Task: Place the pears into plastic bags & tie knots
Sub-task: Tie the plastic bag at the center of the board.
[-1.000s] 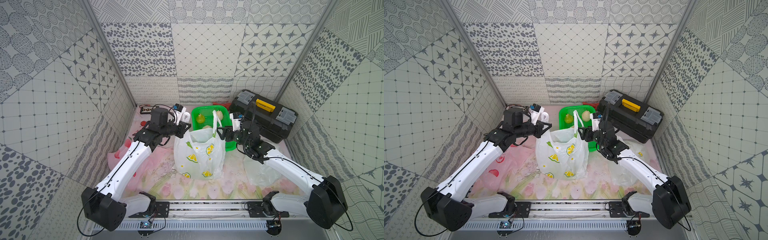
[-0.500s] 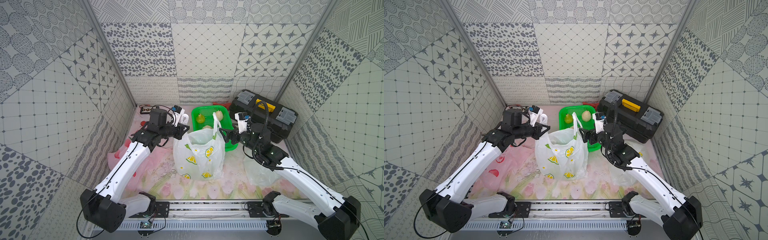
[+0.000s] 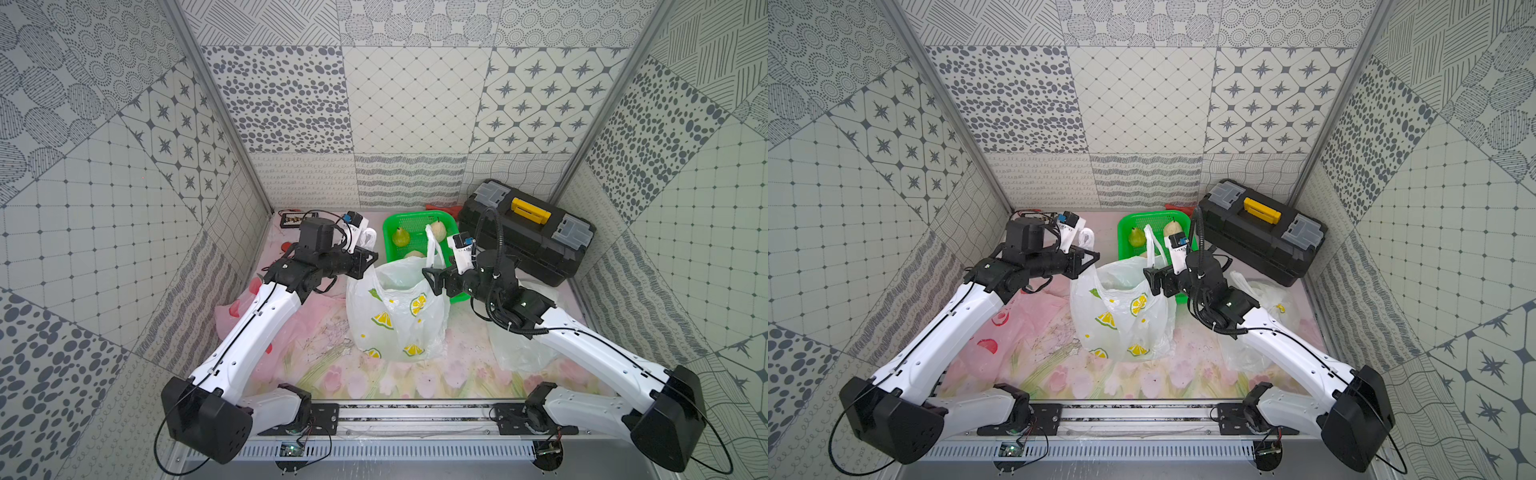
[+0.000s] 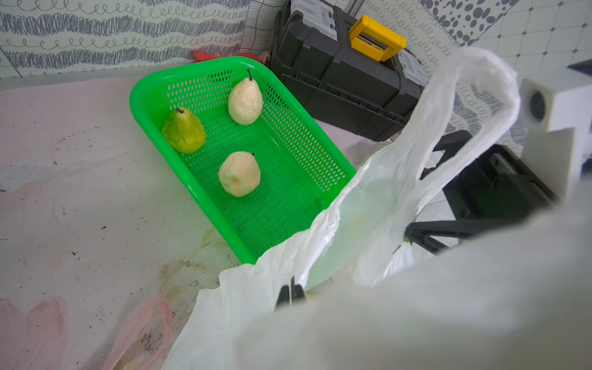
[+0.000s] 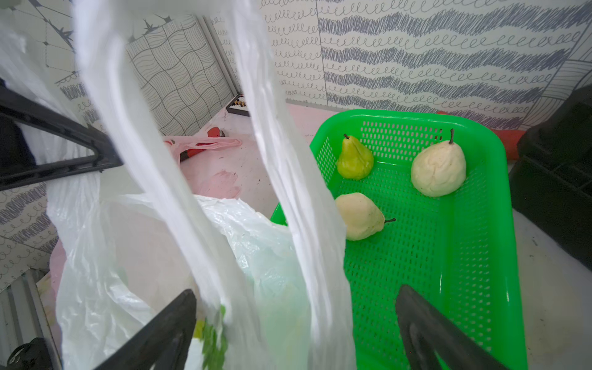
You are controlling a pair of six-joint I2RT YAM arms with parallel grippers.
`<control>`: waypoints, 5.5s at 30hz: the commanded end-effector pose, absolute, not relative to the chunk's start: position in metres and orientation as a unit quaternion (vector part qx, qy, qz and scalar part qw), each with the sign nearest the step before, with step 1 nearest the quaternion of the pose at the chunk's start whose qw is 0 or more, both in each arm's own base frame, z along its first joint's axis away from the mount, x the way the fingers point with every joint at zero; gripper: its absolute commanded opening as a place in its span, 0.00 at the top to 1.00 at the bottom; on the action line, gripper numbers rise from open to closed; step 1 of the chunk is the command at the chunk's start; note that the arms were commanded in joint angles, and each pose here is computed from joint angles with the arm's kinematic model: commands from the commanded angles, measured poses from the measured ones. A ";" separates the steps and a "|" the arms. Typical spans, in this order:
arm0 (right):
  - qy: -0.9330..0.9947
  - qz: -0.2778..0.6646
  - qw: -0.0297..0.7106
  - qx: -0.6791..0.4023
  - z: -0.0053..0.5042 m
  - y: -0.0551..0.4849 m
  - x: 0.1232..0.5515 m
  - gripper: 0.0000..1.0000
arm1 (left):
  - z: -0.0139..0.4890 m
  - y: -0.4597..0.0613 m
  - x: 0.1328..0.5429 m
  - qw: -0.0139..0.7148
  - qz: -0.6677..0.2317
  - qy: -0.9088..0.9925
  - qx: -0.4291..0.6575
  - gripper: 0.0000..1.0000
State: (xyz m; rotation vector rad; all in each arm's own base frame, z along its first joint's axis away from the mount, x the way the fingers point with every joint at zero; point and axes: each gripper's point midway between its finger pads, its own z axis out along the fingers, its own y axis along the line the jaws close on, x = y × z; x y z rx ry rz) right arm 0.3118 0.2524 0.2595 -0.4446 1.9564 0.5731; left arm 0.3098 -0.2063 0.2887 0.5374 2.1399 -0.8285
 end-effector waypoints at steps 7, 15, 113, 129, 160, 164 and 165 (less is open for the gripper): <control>0.782 0.194 0.572 -0.154 0.282 0.252 0.335 0.44 | 0.286 -0.203 0.301 0.362 -0.339 0.843 0.207 1.00; 0.760 0.236 0.564 -0.222 0.301 0.257 0.301 0.93 | 0.267 -0.211 0.270 0.201 -0.401 0.867 0.217 1.00; 0.802 0.489 0.312 -0.140 0.345 0.373 0.304 0.56 | 0.270 -0.270 0.249 0.213 -0.447 0.774 0.395 0.84; 0.796 0.488 0.346 -0.092 0.334 0.339 0.315 1.00 | 0.267 -0.262 0.256 0.222 -0.416 0.798 0.375 0.84; 0.786 0.485 0.371 -0.093 0.337 0.309 0.304 1.00 | 0.262 -0.251 0.264 0.229 -0.407 0.811 0.352 0.89; 0.761 0.499 0.376 -0.177 0.349 0.319 0.271 1.00 | 0.260 -0.247 0.274 0.233 -0.402 0.821 0.331 0.98; 0.755 0.494 0.379 -0.206 0.347 0.324 0.259 1.00 | 0.259 -0.247 0.277 0.232 -0.402 0.824 0.325 0.99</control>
